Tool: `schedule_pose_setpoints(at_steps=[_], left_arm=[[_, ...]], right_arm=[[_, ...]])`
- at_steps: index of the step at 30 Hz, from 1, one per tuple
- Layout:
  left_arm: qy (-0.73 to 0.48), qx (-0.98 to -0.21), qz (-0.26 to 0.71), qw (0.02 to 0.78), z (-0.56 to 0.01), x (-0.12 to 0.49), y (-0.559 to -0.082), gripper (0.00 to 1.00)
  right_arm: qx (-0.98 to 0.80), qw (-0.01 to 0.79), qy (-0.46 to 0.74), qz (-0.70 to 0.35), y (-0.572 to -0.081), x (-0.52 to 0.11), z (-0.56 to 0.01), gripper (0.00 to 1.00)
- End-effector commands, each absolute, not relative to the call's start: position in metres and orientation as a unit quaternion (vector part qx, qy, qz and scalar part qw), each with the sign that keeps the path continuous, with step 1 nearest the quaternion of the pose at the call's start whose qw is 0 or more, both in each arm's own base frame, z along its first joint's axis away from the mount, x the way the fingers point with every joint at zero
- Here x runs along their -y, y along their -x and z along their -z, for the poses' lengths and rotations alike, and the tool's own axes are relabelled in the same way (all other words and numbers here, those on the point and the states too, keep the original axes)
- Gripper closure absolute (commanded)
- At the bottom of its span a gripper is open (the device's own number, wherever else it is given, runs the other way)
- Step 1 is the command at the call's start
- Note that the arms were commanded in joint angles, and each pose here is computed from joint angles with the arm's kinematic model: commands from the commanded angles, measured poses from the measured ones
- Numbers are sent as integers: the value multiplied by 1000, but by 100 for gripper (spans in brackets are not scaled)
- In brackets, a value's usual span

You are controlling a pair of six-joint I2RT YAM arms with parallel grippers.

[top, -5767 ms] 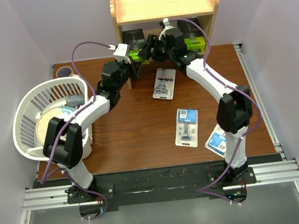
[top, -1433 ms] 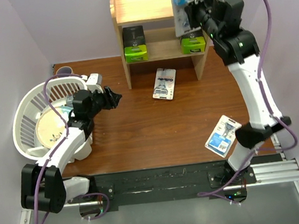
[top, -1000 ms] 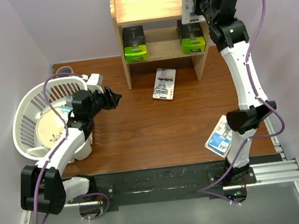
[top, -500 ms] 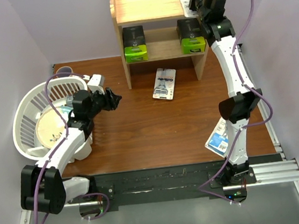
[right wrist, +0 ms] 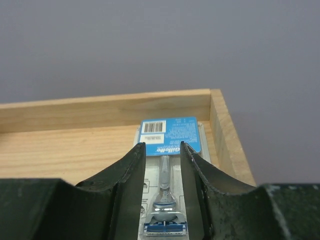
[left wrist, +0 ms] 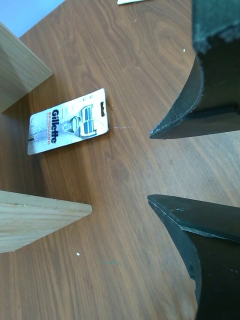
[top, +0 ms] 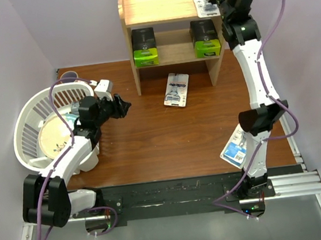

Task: Place and organize the shaving razors onto the shelf

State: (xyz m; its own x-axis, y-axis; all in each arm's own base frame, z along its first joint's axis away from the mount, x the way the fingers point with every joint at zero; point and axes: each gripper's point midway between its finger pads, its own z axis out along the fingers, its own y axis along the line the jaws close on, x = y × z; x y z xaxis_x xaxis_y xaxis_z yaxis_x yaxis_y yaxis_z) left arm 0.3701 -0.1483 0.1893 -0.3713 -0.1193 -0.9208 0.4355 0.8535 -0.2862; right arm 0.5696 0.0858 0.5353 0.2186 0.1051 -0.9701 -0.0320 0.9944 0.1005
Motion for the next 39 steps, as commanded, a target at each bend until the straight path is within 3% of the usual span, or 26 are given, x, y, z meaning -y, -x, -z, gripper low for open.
schedule_pose_setpoints(at_steps=[1, 5, 10, 12, 13, 14, 16, 17, 21, 24, 28, 32, 39], left_arm=[[-96, -766, 269, 575, -207, 153, -376, 47], [-94, -759, 273, 584, -215, 152, -374, 47], [-101, -751, 270, 595, -222, 151, -369, 46], [-101, -751, 268, 595, -220, 150, -367, 46], [-100, -751, 268, 595, -218, 149, -366, 46], [-98, -751, 270, 595, -218, 150, -365, 46], [-96, -753, 272, 592, -213, 150, -363, 46], [-93, -753, 274, 591, -212, 150, -363, 46], [-94, -755, 282, 585, -204, 152, -361, 46], [-94, -757, 282, 581, -201, 153, -364, 46], [-95, -762, 285, 574, -198, 156, -369, 47], [-96, -759, 286, 577, -201, 158, -374, 47], [-97, -757, 278, 583, -205, 156, -375, 47]], right_arm=[[-537, 841, -42, -43, -511, -66, -621, 59], [-524, 850, -50, -31, -488, -55, -639, 42], [-582, 812, -27, -28, -462, -53, -604, 37], [-658, 752, 0, -37, -465, -63, -536, 37], [-666, 745, 4, -46, -441, -62, -533, 37], [-724, 688, 14, -47, -438, -65, -472, 37], [-756, 652, 4, -53, -402, -61, -440, 36], [-803, 594, 3, -45, -392, -58, -384, 36], [-843, 536, 35, -38, -355, -56, -313, 39], [-811, 579, 63, -56, -366, -67, -339, 41], [-739, 654, 142, -80, -401, -93, -423, 42], [-689, 705, 148, -72, -431, -98, -497, 60], [-703, 699, 97, -91, -486, -102, -499, 79]])
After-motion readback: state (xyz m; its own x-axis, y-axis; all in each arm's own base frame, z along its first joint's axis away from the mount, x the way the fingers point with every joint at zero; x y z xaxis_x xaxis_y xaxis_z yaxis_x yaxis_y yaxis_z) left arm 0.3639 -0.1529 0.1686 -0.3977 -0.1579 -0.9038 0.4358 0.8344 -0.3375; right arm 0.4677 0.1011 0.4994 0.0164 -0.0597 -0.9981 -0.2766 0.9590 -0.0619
